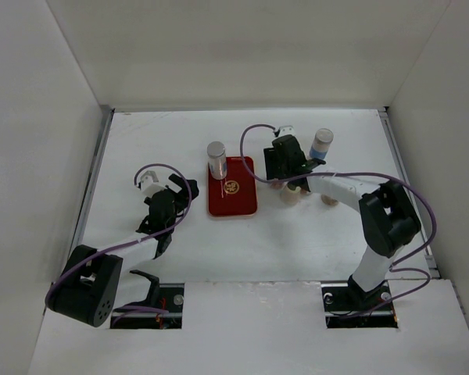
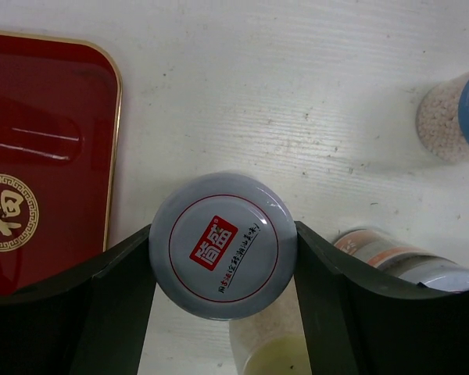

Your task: Organize the condiment bottles

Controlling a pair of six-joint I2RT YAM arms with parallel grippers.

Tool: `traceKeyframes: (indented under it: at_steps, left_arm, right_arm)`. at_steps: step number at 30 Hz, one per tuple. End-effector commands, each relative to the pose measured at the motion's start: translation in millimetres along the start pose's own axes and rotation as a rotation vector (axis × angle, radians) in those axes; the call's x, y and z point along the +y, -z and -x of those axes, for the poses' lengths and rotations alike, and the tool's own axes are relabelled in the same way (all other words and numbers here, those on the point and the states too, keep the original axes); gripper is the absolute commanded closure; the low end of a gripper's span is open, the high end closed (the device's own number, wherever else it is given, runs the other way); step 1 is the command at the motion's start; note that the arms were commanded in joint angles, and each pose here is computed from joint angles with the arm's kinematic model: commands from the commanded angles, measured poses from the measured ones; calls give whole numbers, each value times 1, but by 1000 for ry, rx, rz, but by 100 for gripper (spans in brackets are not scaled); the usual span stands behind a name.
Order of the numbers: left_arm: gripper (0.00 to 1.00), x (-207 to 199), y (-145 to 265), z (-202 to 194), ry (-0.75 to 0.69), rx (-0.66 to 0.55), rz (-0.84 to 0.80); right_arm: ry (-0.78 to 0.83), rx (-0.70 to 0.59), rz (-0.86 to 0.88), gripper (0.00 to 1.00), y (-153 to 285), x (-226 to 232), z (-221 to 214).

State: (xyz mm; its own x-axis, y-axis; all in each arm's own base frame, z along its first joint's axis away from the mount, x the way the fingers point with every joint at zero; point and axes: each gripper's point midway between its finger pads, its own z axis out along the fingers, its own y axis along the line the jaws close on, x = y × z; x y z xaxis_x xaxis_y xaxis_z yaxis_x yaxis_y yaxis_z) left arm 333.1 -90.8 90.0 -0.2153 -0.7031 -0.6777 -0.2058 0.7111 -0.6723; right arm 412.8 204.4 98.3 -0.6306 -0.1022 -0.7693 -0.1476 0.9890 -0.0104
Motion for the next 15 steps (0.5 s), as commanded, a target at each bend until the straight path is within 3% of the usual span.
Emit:
traceKeyframes:
  at_steps: [1, 7, 15]
  left_arm:
    - [0, -9, -1, 9, 24, -30, -34]
    - [0, -8, -1, 11, 25, -38, -29]
    - [0, -8, -2, 8, 25, -26, -30]
  right_arm:
    - [-97, -265, 27, 50, 17, 9, 90]
    - [-126, -411, 105, 51, 45, 32, 138]
    - [-82, -363, 204, 50, 17, 94, 131]
